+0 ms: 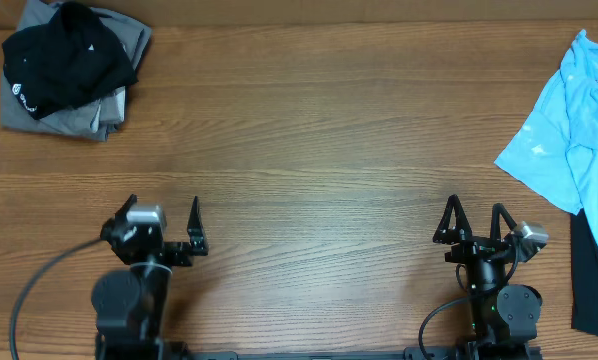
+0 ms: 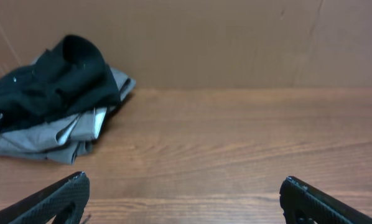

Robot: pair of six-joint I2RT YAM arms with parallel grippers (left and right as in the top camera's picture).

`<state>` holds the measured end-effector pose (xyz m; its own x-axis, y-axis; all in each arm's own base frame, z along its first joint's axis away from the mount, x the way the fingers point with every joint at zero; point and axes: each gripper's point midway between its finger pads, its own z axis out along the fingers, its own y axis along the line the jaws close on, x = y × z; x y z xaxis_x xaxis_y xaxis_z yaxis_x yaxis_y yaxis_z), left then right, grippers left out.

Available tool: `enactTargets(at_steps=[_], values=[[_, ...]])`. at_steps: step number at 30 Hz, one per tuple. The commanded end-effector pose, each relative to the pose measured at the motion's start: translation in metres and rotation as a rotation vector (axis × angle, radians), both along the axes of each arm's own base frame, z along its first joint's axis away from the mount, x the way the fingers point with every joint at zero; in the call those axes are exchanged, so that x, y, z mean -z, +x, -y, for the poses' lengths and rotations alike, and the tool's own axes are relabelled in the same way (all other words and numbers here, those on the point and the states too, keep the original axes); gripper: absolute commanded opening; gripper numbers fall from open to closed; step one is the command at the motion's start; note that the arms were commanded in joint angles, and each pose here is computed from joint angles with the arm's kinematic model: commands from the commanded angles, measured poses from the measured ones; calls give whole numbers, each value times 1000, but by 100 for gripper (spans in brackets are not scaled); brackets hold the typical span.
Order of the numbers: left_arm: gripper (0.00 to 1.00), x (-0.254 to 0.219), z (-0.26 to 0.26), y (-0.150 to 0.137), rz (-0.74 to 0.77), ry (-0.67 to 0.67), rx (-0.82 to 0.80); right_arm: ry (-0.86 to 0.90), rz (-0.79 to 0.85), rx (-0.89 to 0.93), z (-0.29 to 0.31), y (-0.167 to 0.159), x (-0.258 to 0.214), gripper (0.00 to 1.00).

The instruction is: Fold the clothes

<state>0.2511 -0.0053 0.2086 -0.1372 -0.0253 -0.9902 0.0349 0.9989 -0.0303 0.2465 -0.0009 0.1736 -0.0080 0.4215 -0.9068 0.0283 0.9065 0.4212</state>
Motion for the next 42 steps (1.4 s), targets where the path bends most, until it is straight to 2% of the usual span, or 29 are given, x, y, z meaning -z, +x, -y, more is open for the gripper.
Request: enactTargets(at_steps=[1, 10, 16, 42], values=[[100, 6, -2, -4, 69, -5, -13, 0, 3, 1, 0, 0, 2, 100], [100, 28, -7, -5, 156, -2, -42, 0, 3, 1, 0, 0, 2, 100], [100, 55, -8, -5, 53, 0, -45, 0, 3, 1, 0, 0, 2, 100], [100, 53, -7, -5, 58, -1, -41, 0, 3, 1, 0, 0, 2, 100]])
